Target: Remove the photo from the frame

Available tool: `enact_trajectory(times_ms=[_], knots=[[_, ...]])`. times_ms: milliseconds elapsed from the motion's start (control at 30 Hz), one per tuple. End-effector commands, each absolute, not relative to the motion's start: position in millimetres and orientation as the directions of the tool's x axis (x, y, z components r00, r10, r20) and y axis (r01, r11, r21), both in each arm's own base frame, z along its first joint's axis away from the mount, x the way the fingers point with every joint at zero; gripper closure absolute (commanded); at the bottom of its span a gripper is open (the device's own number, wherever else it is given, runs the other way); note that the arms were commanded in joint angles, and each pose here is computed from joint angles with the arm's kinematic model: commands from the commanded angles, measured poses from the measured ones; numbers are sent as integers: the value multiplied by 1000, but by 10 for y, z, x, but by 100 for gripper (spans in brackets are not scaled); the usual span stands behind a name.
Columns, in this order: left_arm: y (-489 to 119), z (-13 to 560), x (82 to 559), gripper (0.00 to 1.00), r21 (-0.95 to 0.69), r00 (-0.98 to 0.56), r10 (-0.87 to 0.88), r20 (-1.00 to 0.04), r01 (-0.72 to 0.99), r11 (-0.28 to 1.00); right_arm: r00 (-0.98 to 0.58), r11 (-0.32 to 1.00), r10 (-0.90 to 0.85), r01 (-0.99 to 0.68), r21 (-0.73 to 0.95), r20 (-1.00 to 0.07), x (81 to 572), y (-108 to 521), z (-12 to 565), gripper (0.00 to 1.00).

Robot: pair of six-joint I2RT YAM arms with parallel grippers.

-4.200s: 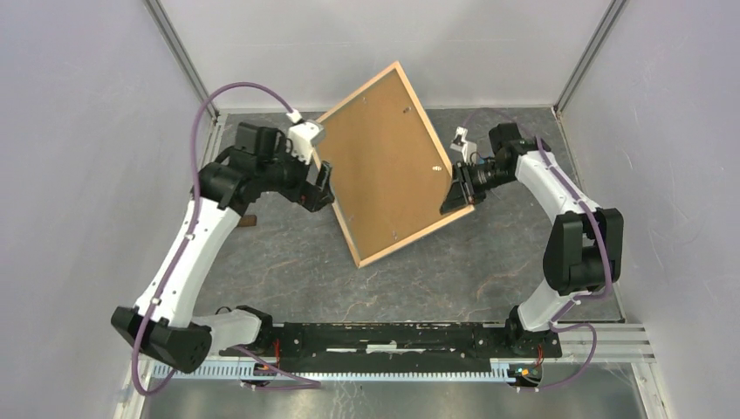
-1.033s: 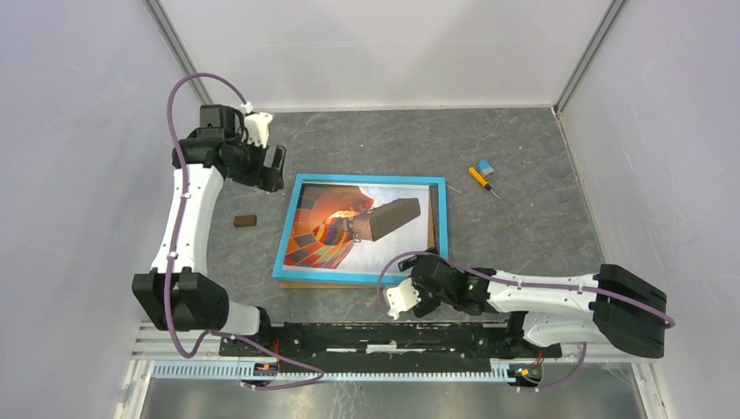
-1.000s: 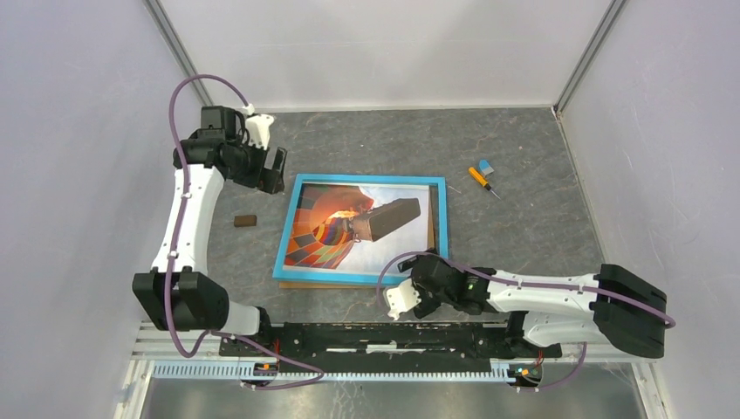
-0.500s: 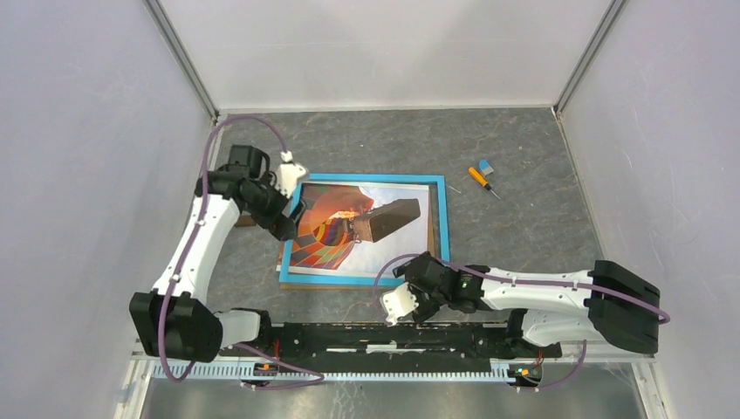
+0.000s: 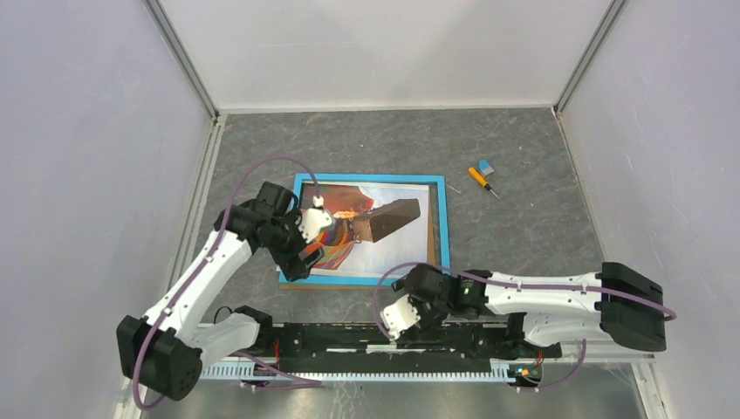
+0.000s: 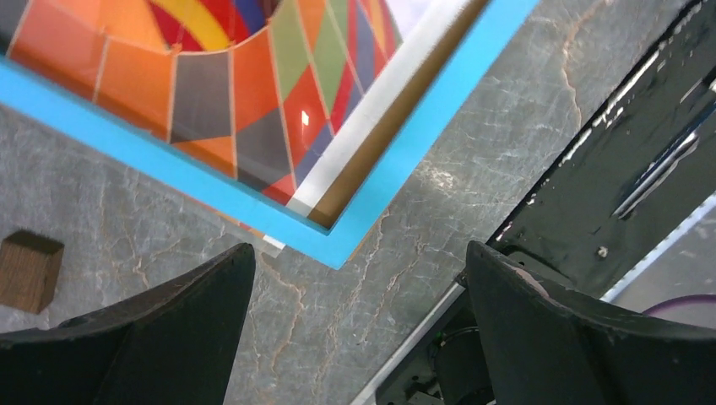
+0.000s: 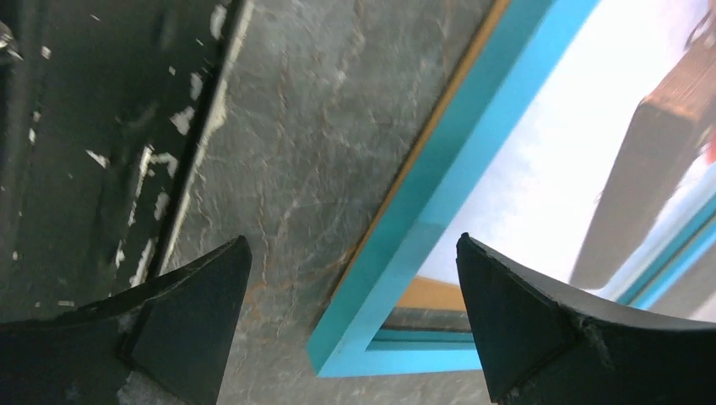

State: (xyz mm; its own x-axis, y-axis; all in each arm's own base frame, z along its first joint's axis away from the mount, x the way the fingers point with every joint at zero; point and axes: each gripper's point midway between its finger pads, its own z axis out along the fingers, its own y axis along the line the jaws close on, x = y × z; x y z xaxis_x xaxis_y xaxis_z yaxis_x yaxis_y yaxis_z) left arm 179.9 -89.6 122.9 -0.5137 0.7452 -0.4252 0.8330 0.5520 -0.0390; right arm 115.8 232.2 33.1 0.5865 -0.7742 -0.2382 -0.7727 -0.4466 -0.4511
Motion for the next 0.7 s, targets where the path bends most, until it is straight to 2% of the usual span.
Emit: enact_trajectory(times_ms=[0,100,267,500,667], knots=[[-940,1085,1643,0,48,-362,837,-411,908,416,456,-322,-774,-881,-347,-440,1200,2431,670,2],[-905,956,1547,0,90,-299,873,-385,929,358,340,-163,-745,-927,-338,-574,1598,2521,1106,2],[-810,818,1701,0,278,-197,912,-359,911,306,162,73,-703,-952,-298,-693,2297,2464,1522,2],[-842,683,1824,0,413,-59,944,-325,889,198,-184,381,-590,-922,-71,-786,3399,2236,1601,2],[-864,525,1773,0,446,41,963,-267,891,86,-318,478,-487,-877,57,-814,4058,2270,1617,2]])
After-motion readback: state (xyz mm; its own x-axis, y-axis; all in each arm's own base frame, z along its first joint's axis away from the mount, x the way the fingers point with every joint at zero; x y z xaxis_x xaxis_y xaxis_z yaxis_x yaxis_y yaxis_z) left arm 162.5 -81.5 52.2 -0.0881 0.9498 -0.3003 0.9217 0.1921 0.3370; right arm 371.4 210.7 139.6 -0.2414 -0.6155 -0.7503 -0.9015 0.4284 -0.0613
